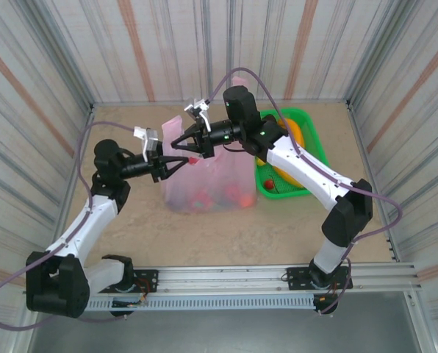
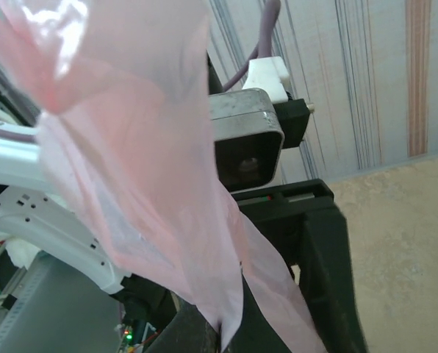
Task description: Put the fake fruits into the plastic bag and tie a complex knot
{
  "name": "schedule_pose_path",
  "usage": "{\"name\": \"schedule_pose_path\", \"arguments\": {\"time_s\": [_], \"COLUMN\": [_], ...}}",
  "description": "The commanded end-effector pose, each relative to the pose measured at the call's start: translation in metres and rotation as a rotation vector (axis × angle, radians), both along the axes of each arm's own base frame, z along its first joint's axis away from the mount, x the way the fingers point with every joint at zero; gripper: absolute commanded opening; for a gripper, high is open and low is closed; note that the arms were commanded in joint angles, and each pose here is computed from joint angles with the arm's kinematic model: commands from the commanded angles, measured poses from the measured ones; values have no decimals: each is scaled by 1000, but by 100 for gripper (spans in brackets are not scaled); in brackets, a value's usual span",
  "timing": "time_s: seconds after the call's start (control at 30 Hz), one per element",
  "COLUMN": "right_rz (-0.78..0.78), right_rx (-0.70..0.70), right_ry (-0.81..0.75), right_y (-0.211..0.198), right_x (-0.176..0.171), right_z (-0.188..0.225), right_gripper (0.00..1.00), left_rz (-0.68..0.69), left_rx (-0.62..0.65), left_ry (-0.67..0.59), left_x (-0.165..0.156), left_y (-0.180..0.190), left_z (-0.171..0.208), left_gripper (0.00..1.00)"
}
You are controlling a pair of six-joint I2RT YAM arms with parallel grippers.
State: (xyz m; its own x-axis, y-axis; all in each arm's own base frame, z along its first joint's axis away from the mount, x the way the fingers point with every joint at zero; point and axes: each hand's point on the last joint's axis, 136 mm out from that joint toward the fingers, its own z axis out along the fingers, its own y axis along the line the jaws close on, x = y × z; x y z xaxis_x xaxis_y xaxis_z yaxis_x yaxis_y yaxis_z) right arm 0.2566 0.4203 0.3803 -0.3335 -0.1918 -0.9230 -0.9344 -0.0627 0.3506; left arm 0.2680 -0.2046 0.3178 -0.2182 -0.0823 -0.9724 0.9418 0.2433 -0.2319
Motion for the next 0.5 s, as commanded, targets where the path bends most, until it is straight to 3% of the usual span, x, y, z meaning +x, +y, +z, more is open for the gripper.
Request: {"name": "schedule_pose_path", "arguments": {"time_s": [0.0,0.17,0.3,0.47], "right_rz": [14,-24,-60,-59], "right_rx": [37,43,29,31], "right_ry": [-12,-52,-106,-145], "right_y": [-10,-20,-23,-15], "right_x": [-12,-5,5,13], "right_z": [23,31,37,45], "right_gripper": [10,32,51,59], "left_rz": [-34,-30,-35,-38], "left_rx": [6,4,5,13], "left_ry": [-58,-60,-68,-68], "left_x": [-3,-2,-5,-7], "left_y": [-4,-4,-6,-8], "left_z": [9,9,11,11], "left_gripper": [32,13,13,12]}}
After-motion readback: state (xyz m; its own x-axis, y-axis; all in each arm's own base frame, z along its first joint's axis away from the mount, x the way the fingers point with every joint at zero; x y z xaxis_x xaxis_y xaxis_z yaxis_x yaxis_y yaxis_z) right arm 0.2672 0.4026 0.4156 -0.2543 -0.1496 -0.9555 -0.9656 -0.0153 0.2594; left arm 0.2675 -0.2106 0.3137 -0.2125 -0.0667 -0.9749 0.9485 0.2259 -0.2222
